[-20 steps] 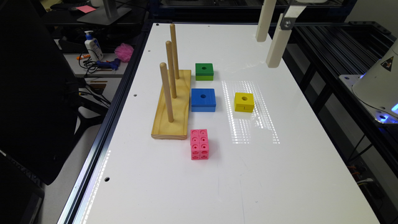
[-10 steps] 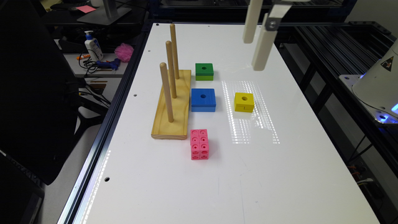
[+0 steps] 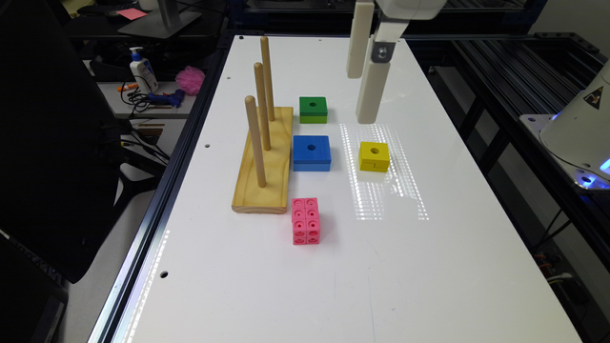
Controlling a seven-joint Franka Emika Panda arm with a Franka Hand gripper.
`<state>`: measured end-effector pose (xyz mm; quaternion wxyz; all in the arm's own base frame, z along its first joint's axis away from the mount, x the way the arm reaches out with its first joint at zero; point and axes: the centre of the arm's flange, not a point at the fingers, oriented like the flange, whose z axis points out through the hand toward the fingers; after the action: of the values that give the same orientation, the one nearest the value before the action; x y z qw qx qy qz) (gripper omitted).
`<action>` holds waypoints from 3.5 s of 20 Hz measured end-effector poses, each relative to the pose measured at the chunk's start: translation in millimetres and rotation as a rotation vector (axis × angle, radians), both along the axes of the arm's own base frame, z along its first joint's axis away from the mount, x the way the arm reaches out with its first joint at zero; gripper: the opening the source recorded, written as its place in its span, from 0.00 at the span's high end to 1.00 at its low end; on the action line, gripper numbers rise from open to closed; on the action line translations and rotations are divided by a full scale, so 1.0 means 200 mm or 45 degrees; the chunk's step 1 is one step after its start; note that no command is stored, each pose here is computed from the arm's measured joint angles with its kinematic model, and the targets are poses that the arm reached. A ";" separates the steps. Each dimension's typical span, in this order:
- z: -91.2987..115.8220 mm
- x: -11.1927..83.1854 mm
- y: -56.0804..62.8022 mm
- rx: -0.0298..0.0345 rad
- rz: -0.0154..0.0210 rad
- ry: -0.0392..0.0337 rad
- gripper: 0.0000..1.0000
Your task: Pick up pink block.
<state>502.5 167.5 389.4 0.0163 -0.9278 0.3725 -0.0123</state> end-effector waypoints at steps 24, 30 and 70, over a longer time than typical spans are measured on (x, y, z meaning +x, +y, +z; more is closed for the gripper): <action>-0.45 0.145 0.09 0.0160 -0.0043 0.0461 0.00; -0.58 0.162 0.10 0.0220 -0.0062 0.0477 0.00; -1.00 0.239 0.10 0.0498 -0.0223 0.0178 0.00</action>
<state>550.3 187.5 189.8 0.0317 -0.9241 0.3808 0.0013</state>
